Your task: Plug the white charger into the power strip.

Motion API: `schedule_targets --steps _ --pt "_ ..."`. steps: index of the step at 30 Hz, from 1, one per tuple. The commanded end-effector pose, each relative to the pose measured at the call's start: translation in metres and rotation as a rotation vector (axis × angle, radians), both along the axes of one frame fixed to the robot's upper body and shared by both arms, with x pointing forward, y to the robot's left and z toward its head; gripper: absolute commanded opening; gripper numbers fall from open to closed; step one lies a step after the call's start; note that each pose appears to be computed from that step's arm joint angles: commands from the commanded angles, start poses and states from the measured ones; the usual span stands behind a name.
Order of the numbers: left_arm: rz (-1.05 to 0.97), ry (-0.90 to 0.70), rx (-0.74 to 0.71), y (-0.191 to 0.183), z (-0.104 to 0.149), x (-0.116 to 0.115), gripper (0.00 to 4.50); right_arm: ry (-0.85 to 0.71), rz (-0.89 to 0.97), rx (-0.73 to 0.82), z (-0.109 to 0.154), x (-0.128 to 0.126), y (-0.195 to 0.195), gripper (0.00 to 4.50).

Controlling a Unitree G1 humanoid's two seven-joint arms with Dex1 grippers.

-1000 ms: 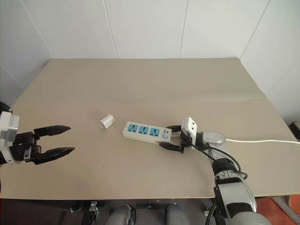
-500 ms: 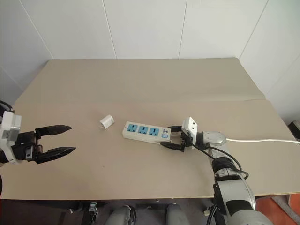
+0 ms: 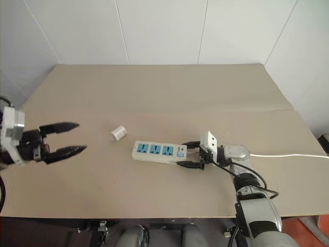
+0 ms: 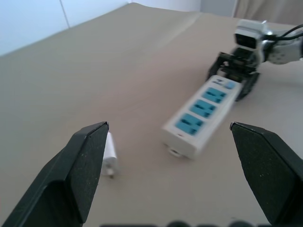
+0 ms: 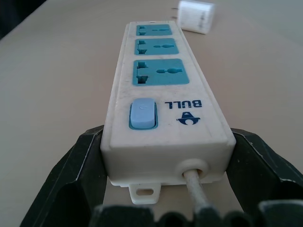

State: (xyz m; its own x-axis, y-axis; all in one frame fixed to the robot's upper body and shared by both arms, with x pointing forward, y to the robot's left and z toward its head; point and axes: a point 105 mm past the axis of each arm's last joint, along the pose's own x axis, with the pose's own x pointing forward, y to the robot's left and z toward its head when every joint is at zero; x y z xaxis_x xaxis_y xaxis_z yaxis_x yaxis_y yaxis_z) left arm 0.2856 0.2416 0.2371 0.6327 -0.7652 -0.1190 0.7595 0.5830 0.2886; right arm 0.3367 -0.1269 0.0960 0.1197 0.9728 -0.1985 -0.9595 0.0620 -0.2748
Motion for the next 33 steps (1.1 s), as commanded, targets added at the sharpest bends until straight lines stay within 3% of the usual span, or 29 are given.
schedule_targets --steps 1,3,5,9,15,24,33 --pt "0.163 -0.144 0.080 -0.004 0.039 0.029 4.50 -0.038 0.129 -0.014 0.011 -0.011 0.012 3.41" --pt "0.166 -0.111 0.110 -0.013 0.052 0.044 4.50 -0.029 0.155 -0.024 0.008 -0.015 0.018 3.41" --pt "0.121 0.043 0.184 -0.025 0.051 0.058 4.50 -0.018 0.175 -0.032 0.004 -0.017 0.024 3.41" --pt "0.208 0.353 0.380 -0.036 0.037 0.094 4.50 -0.002 0.178 -0.028 -0.003 -0.019 0.033 3.41" --pt "0.376 0.599 0.571 -0.049 0.005 0.131 4.50 0.021 0.176 -0.063 -0.017 -0.022 0.039 3.41" --pt "0.402 0.642 0.704 -0.062 -0.044 0.144 4.50 0.033 0.146 -0.069 -0.025 -0.024 0.040 3.41" --pt "0.408 0.645 0.712 -0.071 -0.063 0.146 4.50 0.021 0.119 -0.060 -0.024 -0.023 0.041 3.41"
